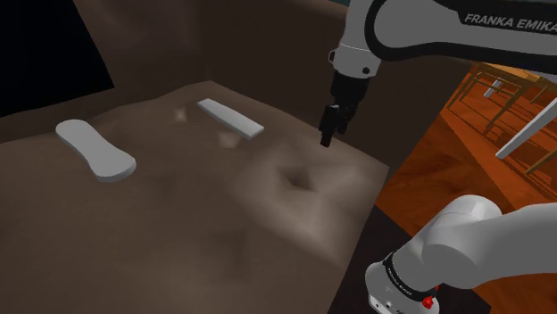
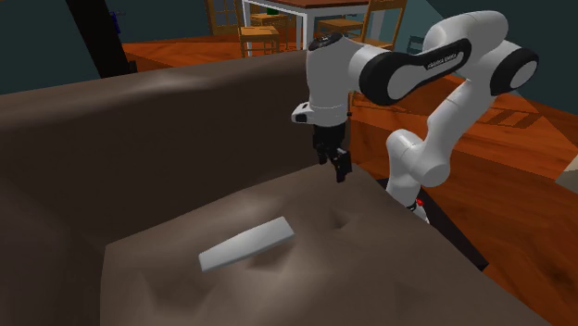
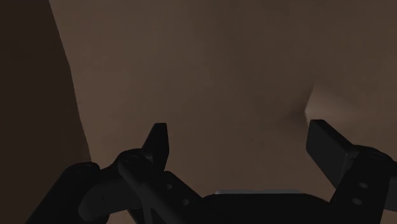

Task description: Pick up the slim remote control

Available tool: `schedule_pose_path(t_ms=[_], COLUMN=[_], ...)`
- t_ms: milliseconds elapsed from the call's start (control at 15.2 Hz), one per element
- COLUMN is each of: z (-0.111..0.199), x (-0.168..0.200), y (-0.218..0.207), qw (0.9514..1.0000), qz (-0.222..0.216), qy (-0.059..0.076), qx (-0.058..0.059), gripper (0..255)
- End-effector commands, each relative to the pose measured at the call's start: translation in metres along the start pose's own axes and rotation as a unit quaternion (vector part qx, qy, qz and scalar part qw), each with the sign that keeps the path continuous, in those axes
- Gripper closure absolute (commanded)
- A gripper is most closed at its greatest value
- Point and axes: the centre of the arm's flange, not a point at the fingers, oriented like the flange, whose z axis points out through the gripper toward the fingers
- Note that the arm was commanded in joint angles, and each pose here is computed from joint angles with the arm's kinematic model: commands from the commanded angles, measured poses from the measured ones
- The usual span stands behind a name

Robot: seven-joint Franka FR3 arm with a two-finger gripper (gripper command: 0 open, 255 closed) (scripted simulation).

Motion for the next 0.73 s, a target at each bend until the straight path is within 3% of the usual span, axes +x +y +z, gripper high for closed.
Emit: schedule_pose_path(t_ms=[0, 660], z=[-0.001, -0.009], x=[0.023, 0.14], y=[-0.008, -0.057], qw=[1.0, 0.9992], qz=[-0.003, -0.018], qy=[0.005, 0.03], qx=[-0.003, -0.022], gripper=[0, 0])
